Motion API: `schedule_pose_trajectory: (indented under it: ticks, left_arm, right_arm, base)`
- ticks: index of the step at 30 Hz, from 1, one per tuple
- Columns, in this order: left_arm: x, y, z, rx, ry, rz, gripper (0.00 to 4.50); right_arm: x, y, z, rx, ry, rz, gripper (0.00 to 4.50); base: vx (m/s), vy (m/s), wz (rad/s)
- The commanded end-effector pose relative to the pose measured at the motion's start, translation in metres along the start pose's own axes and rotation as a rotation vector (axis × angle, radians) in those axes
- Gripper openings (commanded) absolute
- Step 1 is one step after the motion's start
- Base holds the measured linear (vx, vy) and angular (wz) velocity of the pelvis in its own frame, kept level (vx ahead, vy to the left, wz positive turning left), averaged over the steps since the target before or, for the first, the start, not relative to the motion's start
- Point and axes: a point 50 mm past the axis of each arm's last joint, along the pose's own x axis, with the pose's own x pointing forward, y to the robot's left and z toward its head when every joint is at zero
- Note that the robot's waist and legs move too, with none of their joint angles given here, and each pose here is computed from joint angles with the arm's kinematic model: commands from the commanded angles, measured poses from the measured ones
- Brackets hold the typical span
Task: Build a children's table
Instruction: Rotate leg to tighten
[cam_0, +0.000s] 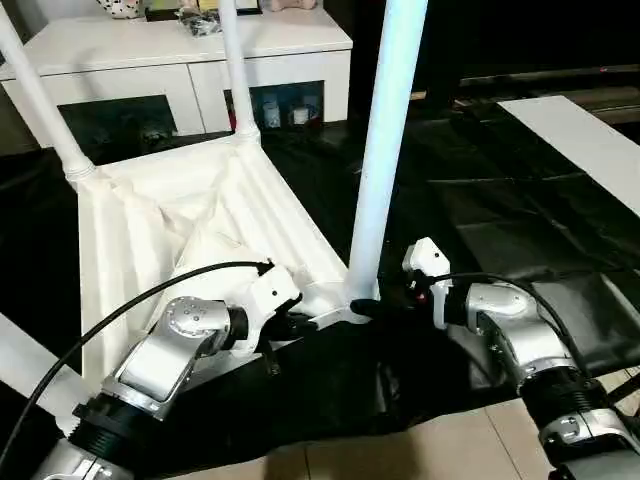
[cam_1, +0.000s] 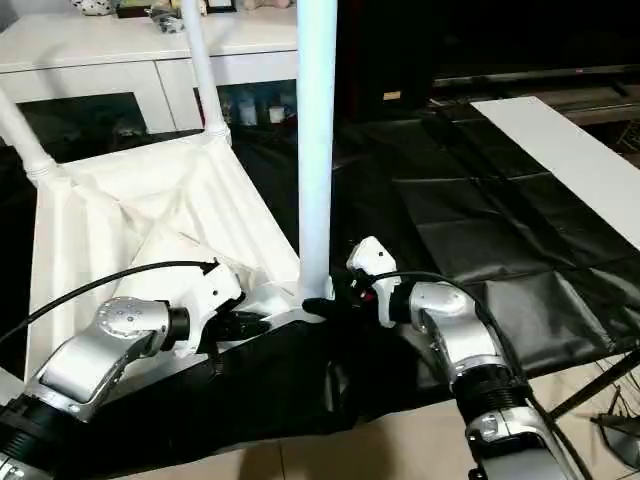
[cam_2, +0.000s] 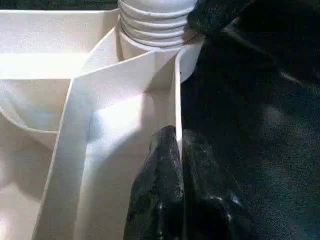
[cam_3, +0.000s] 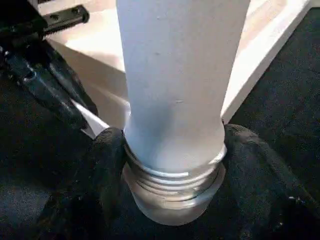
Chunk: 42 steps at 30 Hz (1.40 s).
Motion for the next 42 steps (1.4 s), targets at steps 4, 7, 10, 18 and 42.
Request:
schedule_pose_trajectory:
  ticks: [4,7,10,18,42]
  left_arm:
    - [0.028,-0.007,-0.003,-0.088,-0.012,0.050,0.00]
    - [0.048,0.006,0.012,-0.153,-0.047,0.238,0.00]
    - [0.055,0.014,0.019,-0.166,-0.061,0.334,0.00]
    - [0.058,0.022,0.023,-0.133,-0.064,0.373,0.00]
    - [-0.002,-0.001,-0.002,0.045,0.052,-0.192,0.00]
  right_arm:
    - [0.019,0.001,-0.015,0.122,-0.005,-0.265,2.71]
    - [0.043,0.016,-0.018,0.215,-0.013,-0.429,2.71]
    - [0.056,0.023,-0.015,0.252,-0.013,-0.504,2.70]
    - [0.069,0.035,0.001,0.243,-0.099,-0.454,2.70]
    - [-0.041,0.007,0.007,-0.041,0.089,0.105,3.89]
  base:
    - [0.000,0.000,0.00]
    - [0.000,0.000,0.00]
    - [0.000,0.000,0.00]
    - [0.000,0.000,0.00]
    - [0.025,-0.011,0.02]
